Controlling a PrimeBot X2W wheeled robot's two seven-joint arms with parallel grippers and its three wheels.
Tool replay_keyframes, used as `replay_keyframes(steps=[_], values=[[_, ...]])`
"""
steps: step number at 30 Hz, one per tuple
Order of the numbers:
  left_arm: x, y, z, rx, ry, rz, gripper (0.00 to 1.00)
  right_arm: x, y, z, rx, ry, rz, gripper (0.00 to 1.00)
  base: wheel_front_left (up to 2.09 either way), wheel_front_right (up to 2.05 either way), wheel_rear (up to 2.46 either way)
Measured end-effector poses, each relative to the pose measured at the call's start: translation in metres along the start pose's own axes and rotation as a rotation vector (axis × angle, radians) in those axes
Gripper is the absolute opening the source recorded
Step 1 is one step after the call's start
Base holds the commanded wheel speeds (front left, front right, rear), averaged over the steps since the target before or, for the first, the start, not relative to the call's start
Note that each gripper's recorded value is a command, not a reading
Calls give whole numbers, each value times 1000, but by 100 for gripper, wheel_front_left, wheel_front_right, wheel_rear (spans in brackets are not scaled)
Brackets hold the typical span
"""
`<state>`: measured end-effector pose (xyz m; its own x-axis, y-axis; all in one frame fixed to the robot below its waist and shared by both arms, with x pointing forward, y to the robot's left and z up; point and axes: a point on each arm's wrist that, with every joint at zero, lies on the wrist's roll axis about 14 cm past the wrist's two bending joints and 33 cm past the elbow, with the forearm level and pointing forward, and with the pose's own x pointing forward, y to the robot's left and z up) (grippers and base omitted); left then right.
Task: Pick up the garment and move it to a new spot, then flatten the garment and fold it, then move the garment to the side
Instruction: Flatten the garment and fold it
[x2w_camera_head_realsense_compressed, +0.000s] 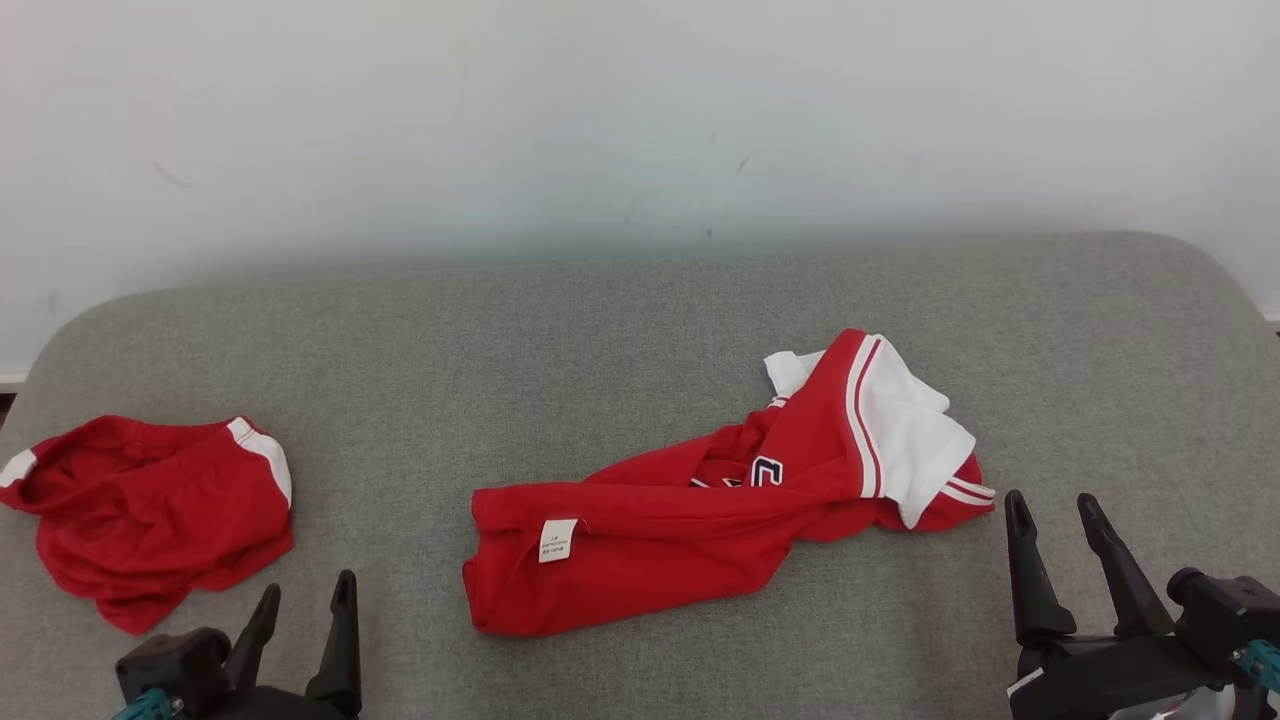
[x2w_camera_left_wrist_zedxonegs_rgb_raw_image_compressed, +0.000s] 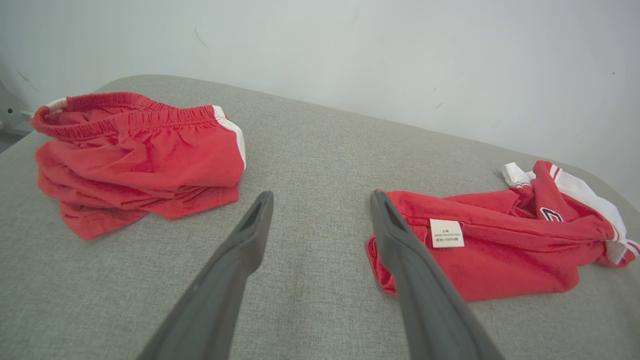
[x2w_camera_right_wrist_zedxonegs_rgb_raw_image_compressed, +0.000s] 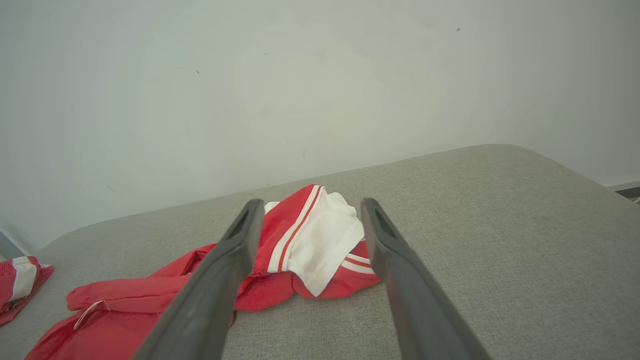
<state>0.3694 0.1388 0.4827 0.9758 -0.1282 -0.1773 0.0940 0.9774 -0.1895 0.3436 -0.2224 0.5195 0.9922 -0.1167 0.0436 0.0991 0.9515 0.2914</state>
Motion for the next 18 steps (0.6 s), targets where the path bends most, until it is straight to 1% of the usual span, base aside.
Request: replay_keyframes(steps=[4, 6, 10, 13, 18], values=[[0, -3, -4, -4, 25, -6, 100, 0, 0, -1, 0, 3, -1, 100, 0, 0, 0], [1, -7, -9, -9, 54, -16, 100, 1, -4, -2, 8, 8, -20, 100, 0, 0, 0], [8, -18, -14, -18, 103, -48, 100, 6, -6, -11, 30, 60, -40, 100, 0, 0, 0], [19, -30, -11, -14, 132, -91, 100, 14, 0, -17, 35, 109, -25, 100, 0, 0, 0], [41, -48, -10, 1, 204, -159, 100, 38, 3, -19, 4, 176, -2, 100, 0, 0, 0]])
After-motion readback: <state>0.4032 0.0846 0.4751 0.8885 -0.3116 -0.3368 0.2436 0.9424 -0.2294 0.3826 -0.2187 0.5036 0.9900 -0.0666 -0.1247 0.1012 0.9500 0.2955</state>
